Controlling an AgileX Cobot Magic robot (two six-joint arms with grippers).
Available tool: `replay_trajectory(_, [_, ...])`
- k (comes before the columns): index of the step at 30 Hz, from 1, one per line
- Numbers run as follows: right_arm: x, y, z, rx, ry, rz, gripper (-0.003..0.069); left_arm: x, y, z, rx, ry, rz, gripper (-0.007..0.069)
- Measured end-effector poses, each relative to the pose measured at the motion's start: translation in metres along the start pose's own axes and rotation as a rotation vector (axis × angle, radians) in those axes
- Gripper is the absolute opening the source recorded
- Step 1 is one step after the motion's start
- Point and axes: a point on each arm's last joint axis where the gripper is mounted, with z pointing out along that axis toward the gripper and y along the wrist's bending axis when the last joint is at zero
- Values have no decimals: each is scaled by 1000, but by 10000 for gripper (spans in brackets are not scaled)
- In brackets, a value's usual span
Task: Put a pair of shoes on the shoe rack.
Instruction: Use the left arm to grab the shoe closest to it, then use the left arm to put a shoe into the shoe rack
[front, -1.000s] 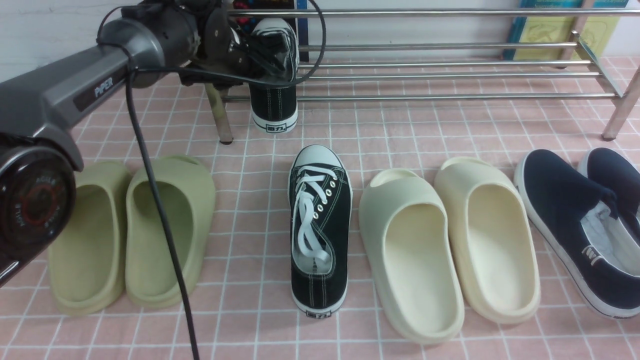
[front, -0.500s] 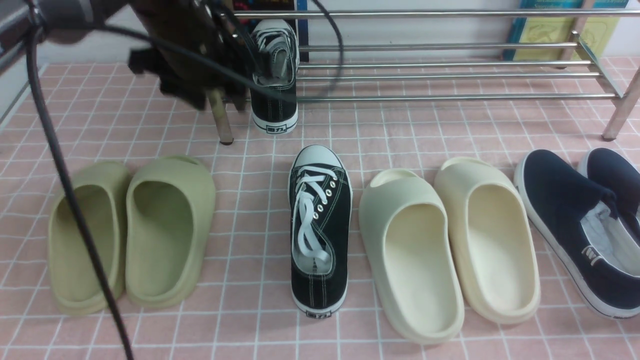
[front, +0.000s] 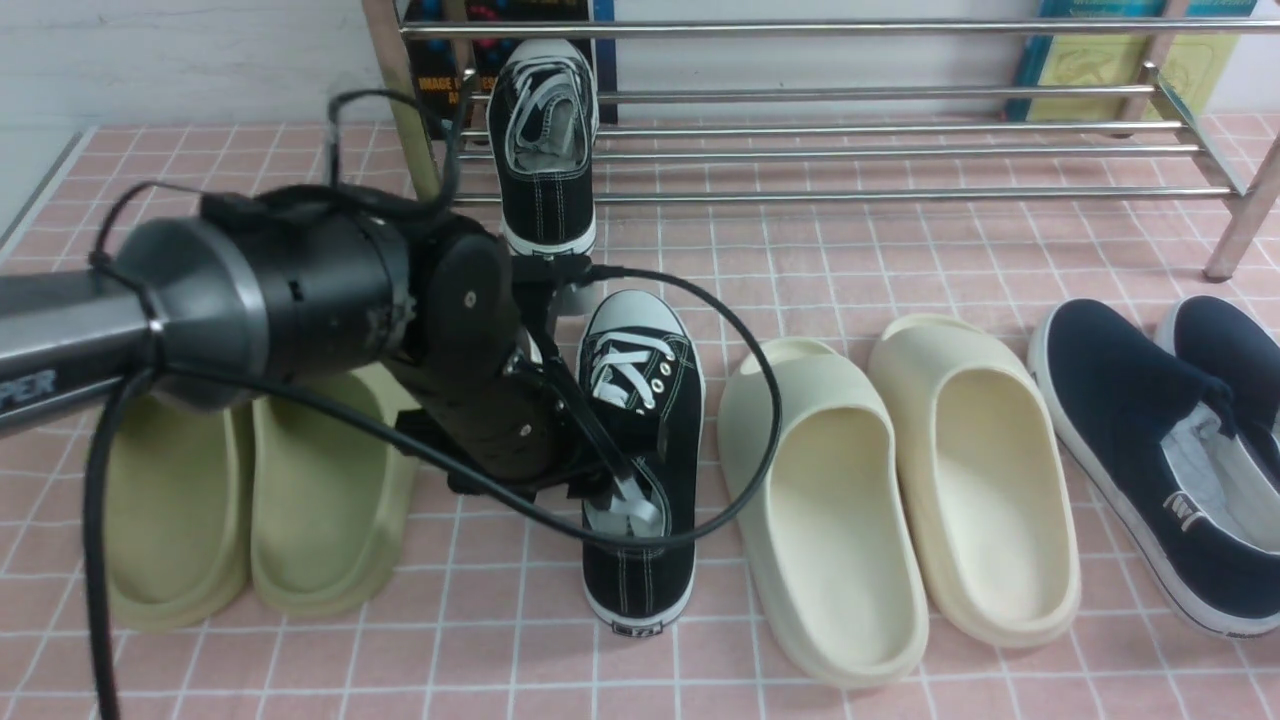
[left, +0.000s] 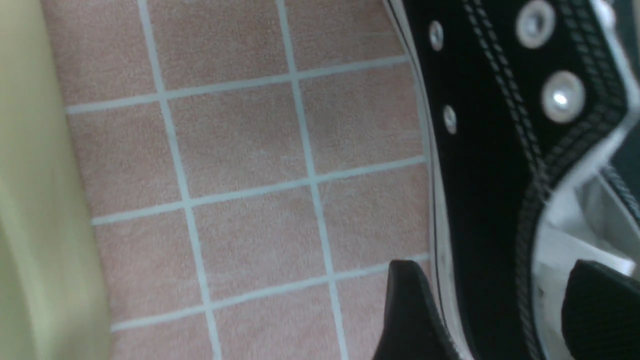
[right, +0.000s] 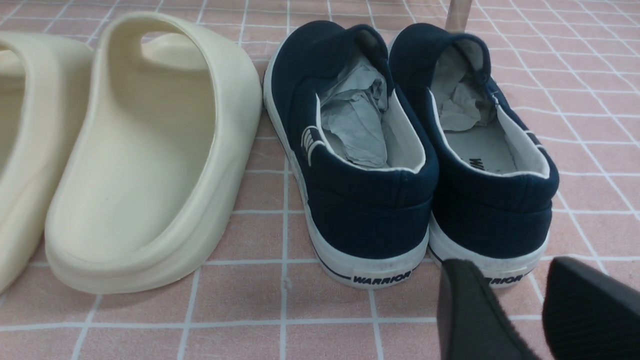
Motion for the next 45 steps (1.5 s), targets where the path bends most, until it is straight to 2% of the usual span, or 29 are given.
replay_trajectory(3, [0,0,0,0,0,0,240,1,1,13,-7,16,-2,388])
replay_trajectory(6, [0,0,0,0,0,0,240,2,1,25,-10,26,-5,242])
replay_trajectory(7, [0,0,0,0,0,0,240,2,1,25,-10,26,-5,242])
replay_trajectory(9, [0,0,0,0,0,0,240,-1,-1,23,-4,22,-8,85])
replay_trajectory(12, [0,0,0,0,0,0,240,-4,-2,15,-1,17,-7,20])
replay_trajectory(16, [0,0,0,0,0,0,240,-11,-8,-19,39,-12,-27,15])
replay_trajectory(23, [0,0,0,0,0,0,240,-41,-21,-70,119,-216,27,17])
replay_trajectory(28, [0,0,0,0,1,0,240,-67,-23,-62,134,-263,3,17])
replay_trajectory(33, [0,0,0,0,1,0,240,-106,-2,-39,116,-289,-83,20])
replay_trajectory(37, [0,0,0,0,1,0,240,-128,9,-39,111,-321,-118,22])
replay_trajectory(41, [0,0,0,0,1,0,240,-148,13,-41,125,-387,-135,23])
replay_trajectory(45, [0,0,0,0,1,0,240,-167,13,-34,184,-449,-201,29])
